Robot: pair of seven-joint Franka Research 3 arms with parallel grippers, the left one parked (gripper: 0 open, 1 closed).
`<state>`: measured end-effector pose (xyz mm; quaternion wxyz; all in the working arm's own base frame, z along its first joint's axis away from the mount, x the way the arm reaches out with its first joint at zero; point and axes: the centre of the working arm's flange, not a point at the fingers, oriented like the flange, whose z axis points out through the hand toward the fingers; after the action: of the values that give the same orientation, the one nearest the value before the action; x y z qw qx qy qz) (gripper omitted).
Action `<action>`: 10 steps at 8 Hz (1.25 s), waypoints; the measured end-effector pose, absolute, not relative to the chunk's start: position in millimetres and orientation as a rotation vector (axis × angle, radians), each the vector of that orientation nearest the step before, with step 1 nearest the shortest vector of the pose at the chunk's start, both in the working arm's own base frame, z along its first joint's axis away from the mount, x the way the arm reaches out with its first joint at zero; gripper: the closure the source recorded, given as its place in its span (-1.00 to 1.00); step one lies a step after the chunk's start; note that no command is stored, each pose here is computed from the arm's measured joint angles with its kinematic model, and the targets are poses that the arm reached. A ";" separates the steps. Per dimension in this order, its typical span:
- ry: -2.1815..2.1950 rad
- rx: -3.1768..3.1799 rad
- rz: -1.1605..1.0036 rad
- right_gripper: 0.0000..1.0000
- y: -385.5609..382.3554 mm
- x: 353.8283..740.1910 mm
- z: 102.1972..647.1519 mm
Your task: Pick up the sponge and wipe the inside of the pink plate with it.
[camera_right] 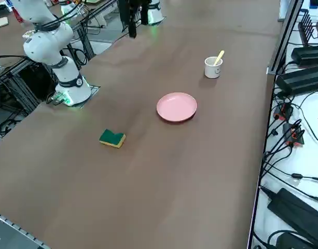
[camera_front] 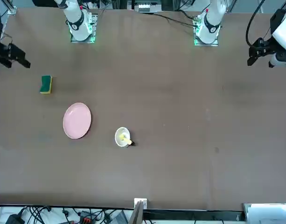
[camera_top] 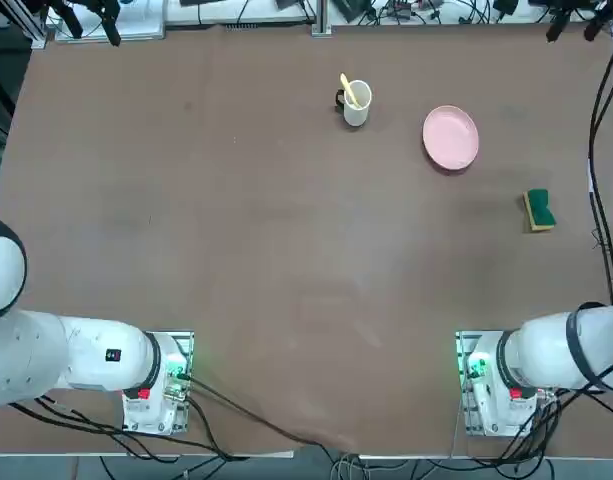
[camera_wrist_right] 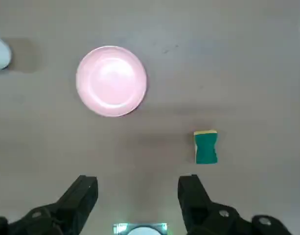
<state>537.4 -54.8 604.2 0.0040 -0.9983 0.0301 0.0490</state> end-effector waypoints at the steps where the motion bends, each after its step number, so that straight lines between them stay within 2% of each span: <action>1: 0.135 -3.126 0.151 -1.00 -77.0 543.2 585.1; 3: 0.113 -3.127 0.107 -1.00 -130.1 544.9 537.5; 6: 0.159 -3.129 0.059 -1.00 -194.5 523.6 460.8; 10: 0.137 -3.123 0.084 -1.00 -197.9 485.1 358.1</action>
<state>485.1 -197.9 358.1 0.0074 -0.9986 0.0439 0.0268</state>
